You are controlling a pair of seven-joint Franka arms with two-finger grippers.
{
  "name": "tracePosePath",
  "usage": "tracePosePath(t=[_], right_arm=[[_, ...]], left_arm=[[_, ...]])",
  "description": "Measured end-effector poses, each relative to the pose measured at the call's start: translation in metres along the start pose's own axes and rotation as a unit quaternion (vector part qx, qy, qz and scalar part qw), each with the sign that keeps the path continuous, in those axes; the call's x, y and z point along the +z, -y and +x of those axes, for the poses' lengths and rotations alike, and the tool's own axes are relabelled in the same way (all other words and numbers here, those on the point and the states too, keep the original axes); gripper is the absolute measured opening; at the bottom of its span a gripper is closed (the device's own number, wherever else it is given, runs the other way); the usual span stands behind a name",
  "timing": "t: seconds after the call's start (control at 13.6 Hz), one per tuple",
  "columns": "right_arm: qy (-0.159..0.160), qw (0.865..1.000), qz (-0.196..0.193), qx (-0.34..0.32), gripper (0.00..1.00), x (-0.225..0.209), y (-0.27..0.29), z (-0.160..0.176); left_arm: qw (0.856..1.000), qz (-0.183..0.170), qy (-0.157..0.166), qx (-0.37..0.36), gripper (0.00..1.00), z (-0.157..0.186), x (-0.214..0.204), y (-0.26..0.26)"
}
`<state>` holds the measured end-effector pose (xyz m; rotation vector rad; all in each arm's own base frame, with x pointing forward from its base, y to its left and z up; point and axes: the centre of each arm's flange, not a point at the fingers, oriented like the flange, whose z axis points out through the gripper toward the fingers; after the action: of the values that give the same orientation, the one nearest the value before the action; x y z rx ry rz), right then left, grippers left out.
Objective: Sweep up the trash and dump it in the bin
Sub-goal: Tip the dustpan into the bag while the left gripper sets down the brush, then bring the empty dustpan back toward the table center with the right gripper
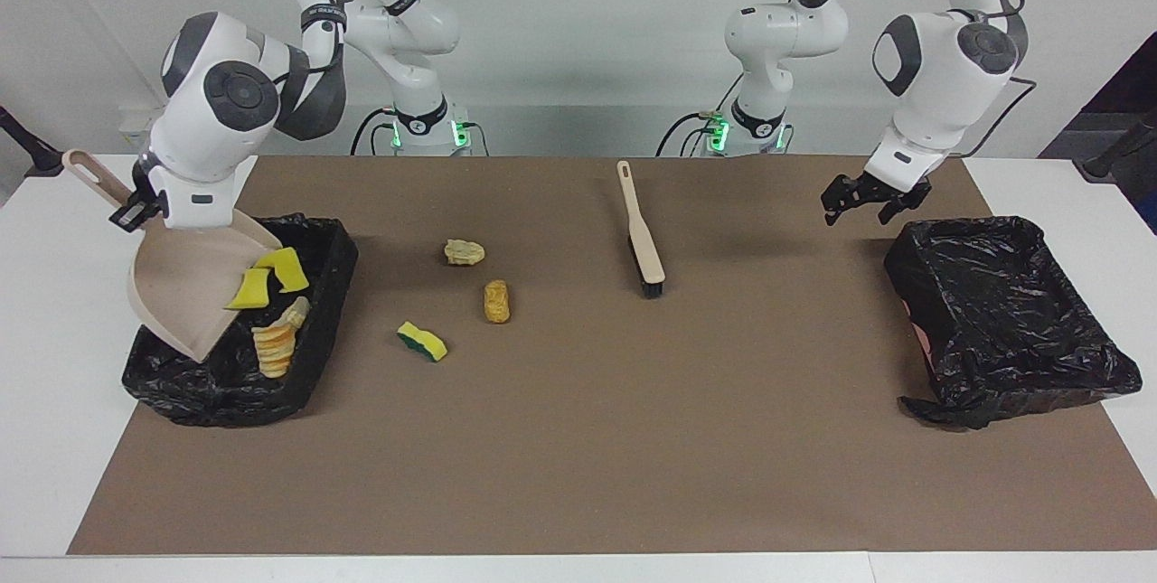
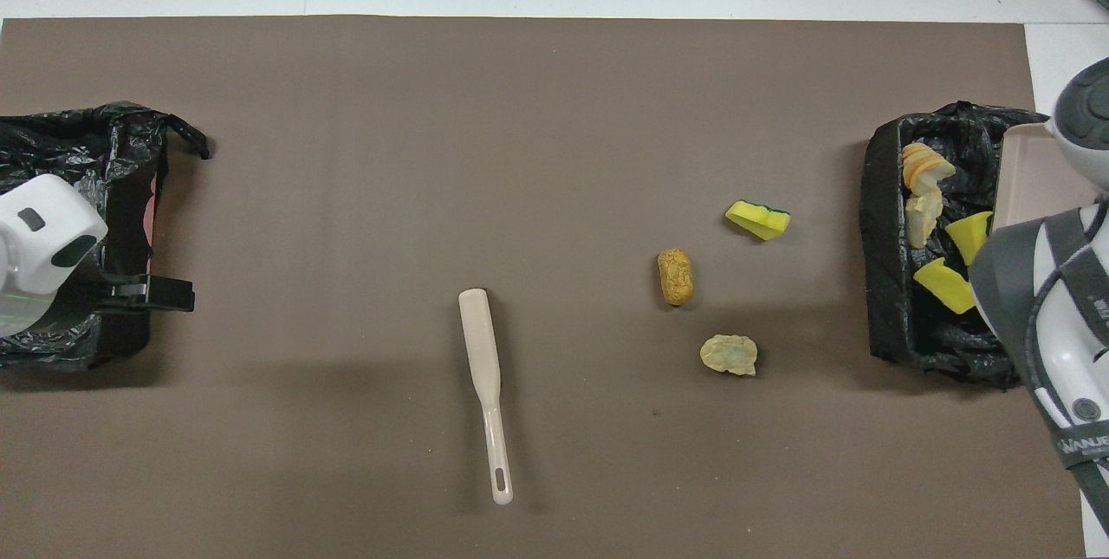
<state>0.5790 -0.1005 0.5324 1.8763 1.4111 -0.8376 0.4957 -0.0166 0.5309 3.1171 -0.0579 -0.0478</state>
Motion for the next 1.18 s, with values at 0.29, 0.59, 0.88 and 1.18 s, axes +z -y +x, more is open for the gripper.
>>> tracePosePath(t=[0.29,0.59,0.88,1.18], right_arm=[[0.026,0.999,-0.017,0.010,0.32,-0.009,-0.003,-0.018],[0.024,0.999,-0.035,0.019,0.32,-0.027,-0.009,-0.039],[-0.011,0.999,-0.041,0.034,0.32,-0.045,-0.012,-0.050],[-0.105,0.993,-0.024,0.056,0.32,-0.058,-0.009,-0.034]], left_arm=[[1.000,0.000,0.000,0.002,1.00,-0.009,-0.076,-0.004],[1.000,-0.001,-0.006,0.000,1.00,-0.012,-0.093,-0.002],[1.000,0.000,-0.017,0.001,1.00,-0.012,-0.104,-0.004],[0.999,0.002,-0.033,0.004,1.00,-0.012,-0.119,-0.017]])
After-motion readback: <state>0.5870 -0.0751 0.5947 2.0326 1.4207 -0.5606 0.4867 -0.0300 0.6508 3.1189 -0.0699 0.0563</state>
